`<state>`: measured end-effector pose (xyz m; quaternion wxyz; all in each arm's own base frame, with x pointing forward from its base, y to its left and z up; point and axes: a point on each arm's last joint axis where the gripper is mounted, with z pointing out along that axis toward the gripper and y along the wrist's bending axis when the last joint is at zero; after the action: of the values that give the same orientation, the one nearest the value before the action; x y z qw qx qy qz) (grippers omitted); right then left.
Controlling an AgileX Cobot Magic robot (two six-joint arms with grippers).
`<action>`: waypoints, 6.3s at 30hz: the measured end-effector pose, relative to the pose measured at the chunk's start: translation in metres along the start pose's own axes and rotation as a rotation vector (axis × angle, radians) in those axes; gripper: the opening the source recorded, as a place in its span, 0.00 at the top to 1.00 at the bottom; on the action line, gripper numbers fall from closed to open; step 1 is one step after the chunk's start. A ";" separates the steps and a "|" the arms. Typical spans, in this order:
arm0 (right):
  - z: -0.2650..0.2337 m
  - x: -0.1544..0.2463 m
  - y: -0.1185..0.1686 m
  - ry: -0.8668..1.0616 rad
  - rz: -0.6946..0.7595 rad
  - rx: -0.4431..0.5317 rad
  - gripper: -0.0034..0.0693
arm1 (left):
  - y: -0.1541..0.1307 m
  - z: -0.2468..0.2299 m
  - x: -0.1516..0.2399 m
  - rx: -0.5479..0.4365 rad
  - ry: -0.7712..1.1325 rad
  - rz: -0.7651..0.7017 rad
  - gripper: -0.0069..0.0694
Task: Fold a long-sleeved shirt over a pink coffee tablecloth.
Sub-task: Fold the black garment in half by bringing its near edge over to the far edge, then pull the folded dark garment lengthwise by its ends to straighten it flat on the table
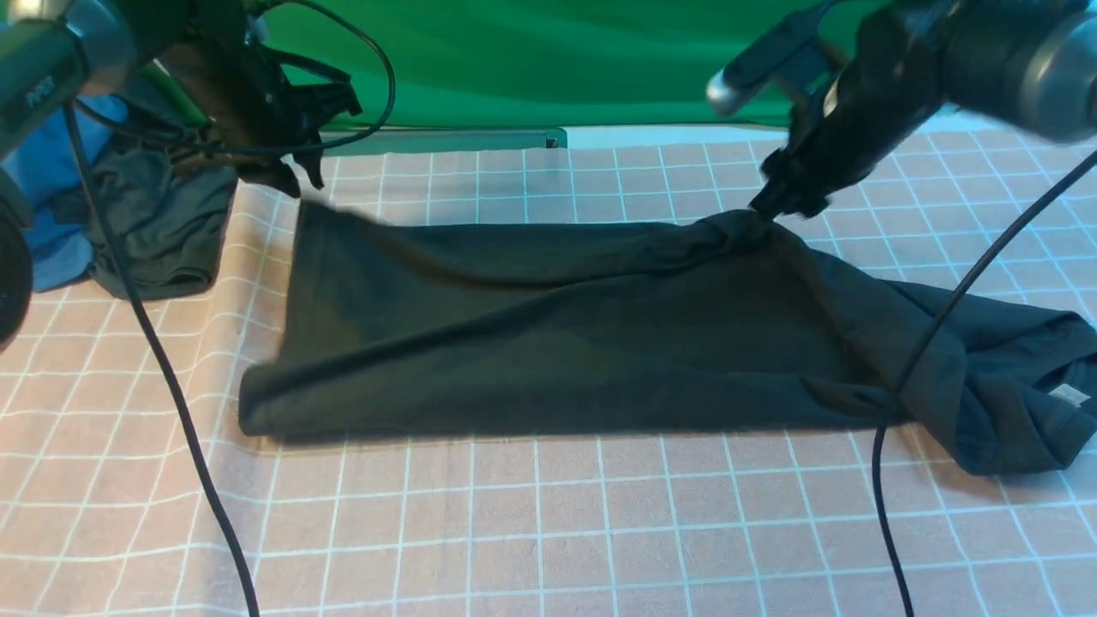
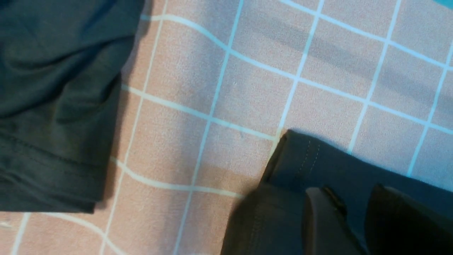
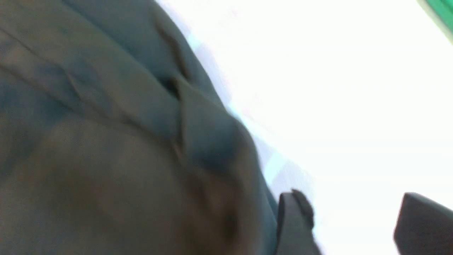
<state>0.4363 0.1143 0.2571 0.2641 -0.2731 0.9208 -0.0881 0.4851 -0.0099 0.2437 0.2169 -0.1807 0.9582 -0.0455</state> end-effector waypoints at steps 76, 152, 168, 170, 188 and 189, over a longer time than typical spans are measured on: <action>-0.024 0.132 -0.099 0.217 0.471 -0.015 0.41 | -0.059 0.006 0.149 0.113 0.295 0.406 0.89; -0.020 0.078 -0.082 0.065 0.489 -0.311 0.90 | -0.074 0.035 0.084 0.119 0.190 0.299 0.89; 0.041 0.023 0.008 -0.089 0.308 -0.324 0.90 | -0.065 0.068 0.047 0.103 0.025 0.200 0.89; 0.041 0.023 0.008 -0.090 0.304 -0.324 0.90 | -0.060 0.060 0.042 0.080 0.036 0.234 0.89; 0.041 0.026 0.010 -0.058 0.282 -0.341 0.88 | -0.001 0.022 0.015 -0.086 0.098 0.253 0.67; 0.041 0.026 0.010 -0.058 0.282 -0.341 0.87 | -0.001 0.026 0.015 -0.082 0.097 0.253 0.62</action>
<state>0.4353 0.1075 0.2082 0.2502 -0.1849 0.9434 0.1147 0.4839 -0.0170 0.2145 0.1668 -0.0648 0.9838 0.0125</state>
